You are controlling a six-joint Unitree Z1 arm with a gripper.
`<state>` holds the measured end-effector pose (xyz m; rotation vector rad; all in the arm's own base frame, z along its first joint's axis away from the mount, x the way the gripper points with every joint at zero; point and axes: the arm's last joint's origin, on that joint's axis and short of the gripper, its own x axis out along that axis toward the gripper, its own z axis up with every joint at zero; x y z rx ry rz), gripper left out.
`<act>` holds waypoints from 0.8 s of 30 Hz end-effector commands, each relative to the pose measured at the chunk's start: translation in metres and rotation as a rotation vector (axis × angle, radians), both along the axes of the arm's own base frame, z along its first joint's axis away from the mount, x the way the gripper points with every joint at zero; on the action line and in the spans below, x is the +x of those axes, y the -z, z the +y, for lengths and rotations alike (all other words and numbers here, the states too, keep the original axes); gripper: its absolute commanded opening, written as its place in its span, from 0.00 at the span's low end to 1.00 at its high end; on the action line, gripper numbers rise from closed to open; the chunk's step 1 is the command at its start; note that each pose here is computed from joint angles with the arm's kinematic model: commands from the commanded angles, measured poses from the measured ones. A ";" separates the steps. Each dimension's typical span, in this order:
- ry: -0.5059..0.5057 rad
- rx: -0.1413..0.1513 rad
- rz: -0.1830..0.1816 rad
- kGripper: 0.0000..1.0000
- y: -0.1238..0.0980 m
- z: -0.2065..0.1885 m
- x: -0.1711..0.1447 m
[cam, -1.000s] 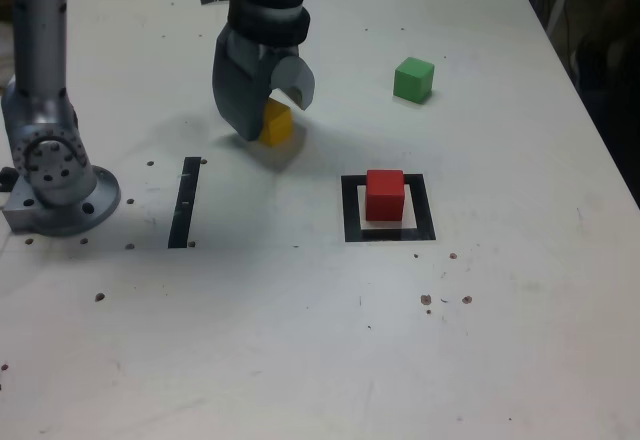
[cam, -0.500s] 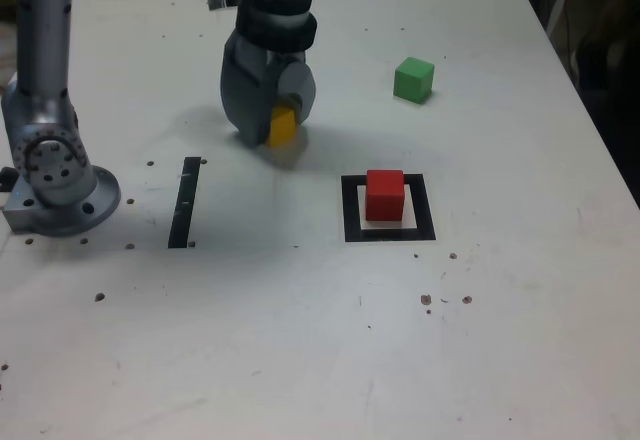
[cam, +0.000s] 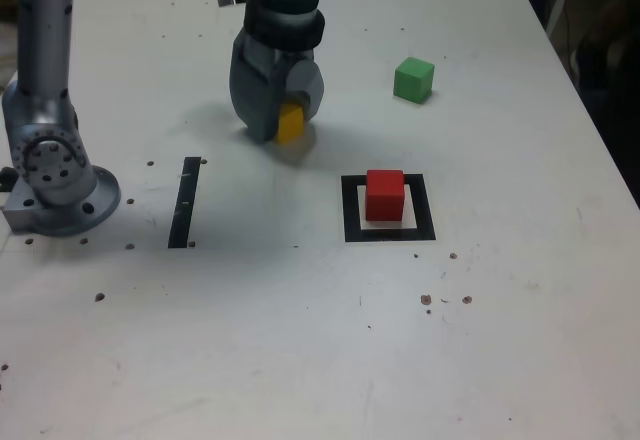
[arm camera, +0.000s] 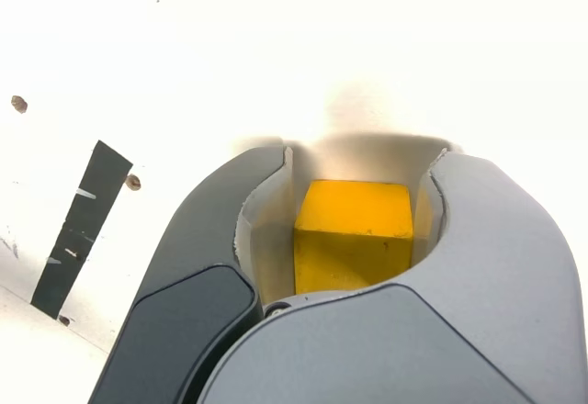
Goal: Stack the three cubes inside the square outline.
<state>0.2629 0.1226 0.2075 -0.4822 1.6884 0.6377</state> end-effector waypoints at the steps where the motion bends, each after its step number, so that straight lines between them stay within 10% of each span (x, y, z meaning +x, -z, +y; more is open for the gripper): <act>1: 0.016 0.001 0.003 0.20 0.001 0.000 0.004; 24: 0.435 -0.027 -0.038 0.18 -0.077 -0.068 0.066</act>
